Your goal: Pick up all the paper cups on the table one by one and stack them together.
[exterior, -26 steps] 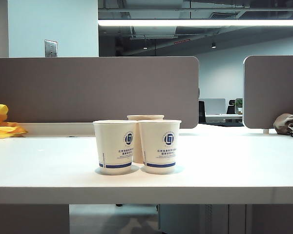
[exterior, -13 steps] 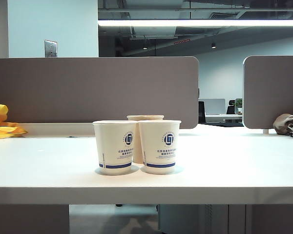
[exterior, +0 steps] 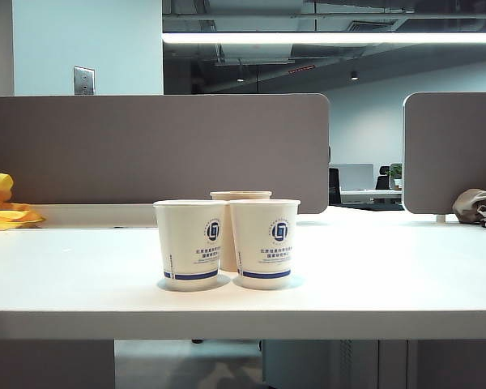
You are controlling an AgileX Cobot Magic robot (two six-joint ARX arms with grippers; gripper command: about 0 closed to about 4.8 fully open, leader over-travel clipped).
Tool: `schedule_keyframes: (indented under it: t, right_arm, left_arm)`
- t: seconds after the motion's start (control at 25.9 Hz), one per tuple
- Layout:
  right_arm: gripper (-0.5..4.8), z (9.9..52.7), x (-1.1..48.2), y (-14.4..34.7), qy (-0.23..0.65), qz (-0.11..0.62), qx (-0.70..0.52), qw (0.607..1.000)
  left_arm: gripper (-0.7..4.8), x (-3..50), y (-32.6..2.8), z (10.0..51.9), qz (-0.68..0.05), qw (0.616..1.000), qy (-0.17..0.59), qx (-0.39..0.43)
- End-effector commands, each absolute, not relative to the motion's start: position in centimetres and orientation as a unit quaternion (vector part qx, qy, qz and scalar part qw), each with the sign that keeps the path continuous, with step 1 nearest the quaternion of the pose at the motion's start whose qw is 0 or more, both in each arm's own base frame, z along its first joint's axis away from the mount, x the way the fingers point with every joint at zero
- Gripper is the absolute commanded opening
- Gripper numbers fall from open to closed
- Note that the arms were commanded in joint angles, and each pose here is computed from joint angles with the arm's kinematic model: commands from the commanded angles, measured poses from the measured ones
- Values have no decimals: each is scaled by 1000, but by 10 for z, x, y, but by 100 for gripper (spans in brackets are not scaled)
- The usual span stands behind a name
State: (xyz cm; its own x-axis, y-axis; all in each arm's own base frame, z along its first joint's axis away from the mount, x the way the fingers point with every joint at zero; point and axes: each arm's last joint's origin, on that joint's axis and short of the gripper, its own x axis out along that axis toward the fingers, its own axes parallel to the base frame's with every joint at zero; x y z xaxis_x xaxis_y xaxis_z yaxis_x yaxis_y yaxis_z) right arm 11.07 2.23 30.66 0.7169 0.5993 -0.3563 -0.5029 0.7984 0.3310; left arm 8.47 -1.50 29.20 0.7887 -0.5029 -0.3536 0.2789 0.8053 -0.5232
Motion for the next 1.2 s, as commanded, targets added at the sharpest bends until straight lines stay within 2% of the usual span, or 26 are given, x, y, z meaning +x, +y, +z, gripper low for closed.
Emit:
schedule_keyframes:
  t: [0.04,0.23,0.46,0.62,0.66,0.7,0.81,0.93,1.04,1.08,1.2]
  right_arm:
    - [-6,316,135,26,253,323,112,905]
    - [-5,328,171,41,283,356,103,885]
    - [-4,334,207,80,322,400,69,855]
    - [23,319,226,120,362,406,15,839]
    - [24,314,229,126,371,405,9,836]
    - [43,308,233,132,384,394,-1,835]
    - [89,299,240,137,402,384,-7,831]
    - [90,295,246,140,410,383,-9,828]
    - [103,294,253,142,412,369,-26,833]
    - [123,294,255,143,413,368,-27,832]
    - [128,294,261,146,417,369,-27,830]
  left_arm:
    - [-6,108,-17,296,-239,891,291,-252]
    - [-6,144,-20,303,-281,858,341,-261]
    - [-5,180,-37,320,-305,858,363,-199]
    - [-3,199,-57,316,-295,848,413,-155]
    - [2,201,-59,313,-292,843,426,-150]
    - [31,206,-64,308,-288,836,447,-136]
    - [31,213,-67,299,-279,825,478,-116]
    - [41,218,-71,293,-277,819,491,-110]
    - [122,225,-72,289,-267,820,495,-105]
    - [122,227,-73,289,-267,819,496,-105]
    - [122,235,-75,293,-269,820,495,-105]
